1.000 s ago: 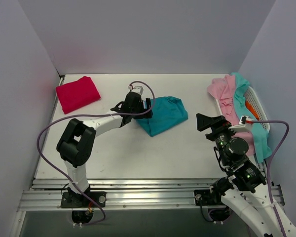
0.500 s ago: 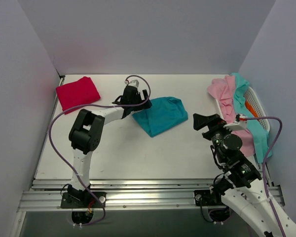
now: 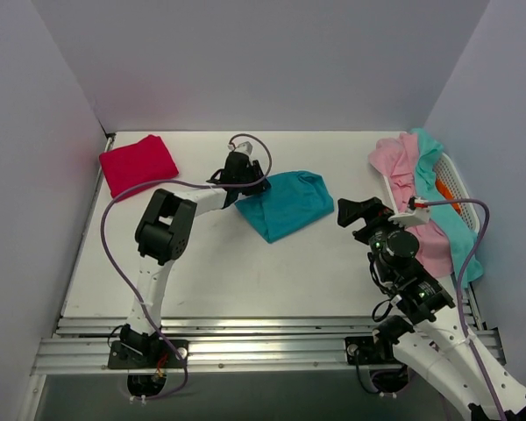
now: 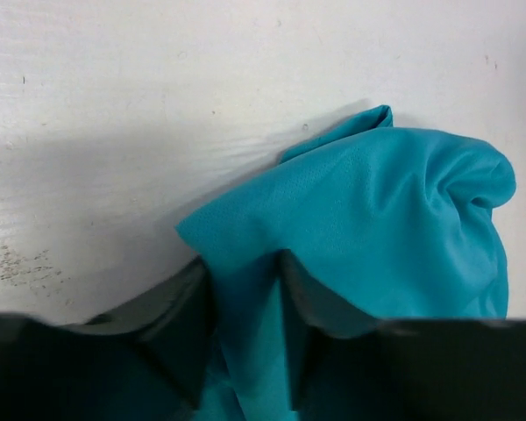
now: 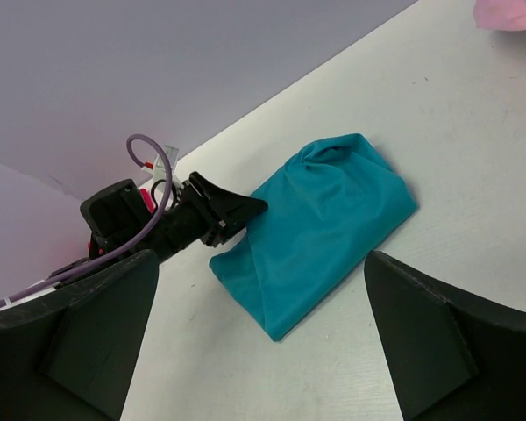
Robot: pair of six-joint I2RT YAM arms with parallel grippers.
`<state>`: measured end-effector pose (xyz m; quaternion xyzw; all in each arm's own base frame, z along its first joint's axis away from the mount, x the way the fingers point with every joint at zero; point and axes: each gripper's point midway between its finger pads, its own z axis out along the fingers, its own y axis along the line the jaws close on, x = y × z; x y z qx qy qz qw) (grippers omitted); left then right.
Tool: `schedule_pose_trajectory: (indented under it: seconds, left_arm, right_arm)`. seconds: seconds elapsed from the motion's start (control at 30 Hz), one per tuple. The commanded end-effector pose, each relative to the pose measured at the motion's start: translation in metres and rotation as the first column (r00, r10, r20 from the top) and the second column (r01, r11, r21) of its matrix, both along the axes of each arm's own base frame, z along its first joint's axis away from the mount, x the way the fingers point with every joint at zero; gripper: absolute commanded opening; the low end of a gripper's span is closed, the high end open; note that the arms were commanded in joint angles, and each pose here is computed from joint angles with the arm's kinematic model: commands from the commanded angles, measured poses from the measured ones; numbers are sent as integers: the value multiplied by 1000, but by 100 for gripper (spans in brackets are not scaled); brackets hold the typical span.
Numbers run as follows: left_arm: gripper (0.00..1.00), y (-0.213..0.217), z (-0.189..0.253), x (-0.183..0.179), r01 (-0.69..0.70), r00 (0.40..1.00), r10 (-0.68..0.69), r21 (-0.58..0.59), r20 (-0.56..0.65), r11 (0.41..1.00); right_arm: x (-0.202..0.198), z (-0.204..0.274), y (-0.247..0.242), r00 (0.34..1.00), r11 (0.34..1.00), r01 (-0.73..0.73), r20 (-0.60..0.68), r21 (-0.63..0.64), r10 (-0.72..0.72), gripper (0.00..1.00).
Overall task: Fold and stack the t-shirts
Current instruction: Fold the long partially folded tshirt into a neat square
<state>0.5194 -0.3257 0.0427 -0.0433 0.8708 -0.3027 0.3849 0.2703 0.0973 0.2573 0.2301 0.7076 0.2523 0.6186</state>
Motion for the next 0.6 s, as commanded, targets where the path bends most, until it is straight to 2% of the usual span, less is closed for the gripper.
schedule_pose_trajectory:
  seconds: [0.0, 0.03, 0.07, 0.23, 0.27, 0.33, 0.37, 0.57]
  left_arm:
    - [37, 0, 13, 13, -12, 999, 13, -22, 41, 1000]
    - [16, 1, 13, 13, -18, 999, 19, -21, 43, 1000]
    - [4, 1, 16, 16, -24, 999, 25, -20, 48, 1000]
    - [2, -3, 38, 30, -21, 995, 22, -7, 97, 1000]
    - [2, -6, 62, 40, -17, 990, 20, -22, 140, 1000]
    - [2, -9, 83, 42, 0, 986, 1, -9, 167, 1000]
    - [2, -12, 115, 49, 5, 976, 0, -24, 217, 1000]
    - [2, -4, 186, 41, 7, 957, -7, -1, 290, 1000]
  right_arm:
    - [4, 9, -1, 999, 1000, 15, 42, 3, -16, 100]
    - [3, 8, 0, 999, 1000, 12, 41, 1, -12, 100]
    - [3, 9, 0, 999, 1000, 11, 44, 4, -11, 100]
    - [1, 9, -1, 999, 1000, 7, 46, 0, -7, 100]
    - [1, 11, -1, 999, 1000, 9, 50, 2, -9, 100]
    - [0, 12, -2, 999, 1000, 11, 53, 5, -11, 100]
    - [-1, 13, -3, 998, 1000, 10, 55, 7, -11, 100]
    - [-4, 14, -4, 998, 1000, 11, 59, 11, -11, 100]
